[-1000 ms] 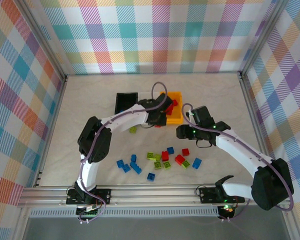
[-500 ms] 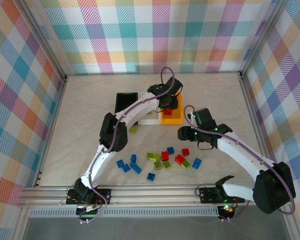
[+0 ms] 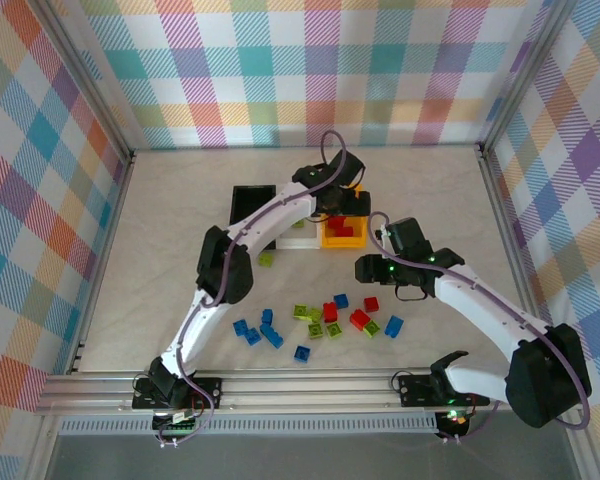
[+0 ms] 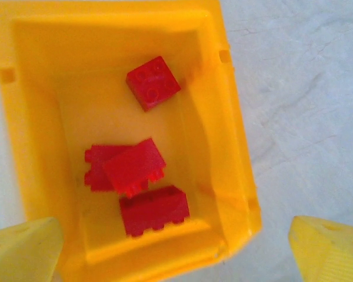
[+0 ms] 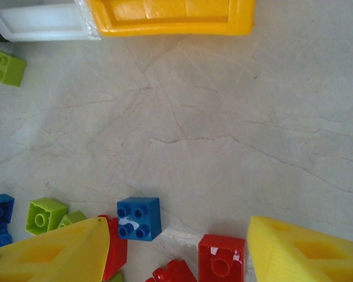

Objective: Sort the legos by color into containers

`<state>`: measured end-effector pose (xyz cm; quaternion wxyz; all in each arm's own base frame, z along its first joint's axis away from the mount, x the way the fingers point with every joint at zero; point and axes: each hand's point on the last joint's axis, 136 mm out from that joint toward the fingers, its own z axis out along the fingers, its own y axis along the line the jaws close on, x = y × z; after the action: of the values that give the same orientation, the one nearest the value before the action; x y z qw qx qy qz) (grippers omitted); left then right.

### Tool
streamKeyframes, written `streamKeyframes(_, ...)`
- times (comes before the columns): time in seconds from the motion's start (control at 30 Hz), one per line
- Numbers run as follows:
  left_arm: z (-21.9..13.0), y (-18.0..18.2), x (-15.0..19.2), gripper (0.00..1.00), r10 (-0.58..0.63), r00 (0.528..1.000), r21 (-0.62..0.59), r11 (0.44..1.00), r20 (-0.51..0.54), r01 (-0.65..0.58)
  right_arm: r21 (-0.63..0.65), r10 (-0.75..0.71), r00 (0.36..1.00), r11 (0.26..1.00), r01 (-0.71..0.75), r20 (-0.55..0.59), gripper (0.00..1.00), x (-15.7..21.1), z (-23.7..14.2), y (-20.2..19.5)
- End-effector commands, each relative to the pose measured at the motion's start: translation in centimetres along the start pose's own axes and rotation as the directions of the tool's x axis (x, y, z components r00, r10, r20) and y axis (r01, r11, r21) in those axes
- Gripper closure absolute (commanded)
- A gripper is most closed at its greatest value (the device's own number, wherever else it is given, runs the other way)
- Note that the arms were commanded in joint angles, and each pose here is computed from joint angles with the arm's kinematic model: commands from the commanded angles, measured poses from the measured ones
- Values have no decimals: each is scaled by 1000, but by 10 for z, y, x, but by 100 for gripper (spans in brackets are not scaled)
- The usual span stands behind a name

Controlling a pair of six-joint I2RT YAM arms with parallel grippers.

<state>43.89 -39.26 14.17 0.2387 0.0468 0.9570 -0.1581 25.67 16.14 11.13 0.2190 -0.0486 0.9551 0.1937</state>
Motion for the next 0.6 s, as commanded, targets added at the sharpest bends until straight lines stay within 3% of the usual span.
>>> streamKeyframes(0.0,-92,-23,-22,0,-26,992,155,988,127,6,31,25,996,999,-23,-83,37,18,5,-9)
streamKeyframes(0.17,-129,7,13,0,-68,984,159,986,163,42,87,71,983,995,-57,-170,37,44,21,-22)
streamKeyframes(0.57,-138,113,108,0,-55,992,-76,995,117,64,185,87,954,982,-35,-286,43,72,49,-31)
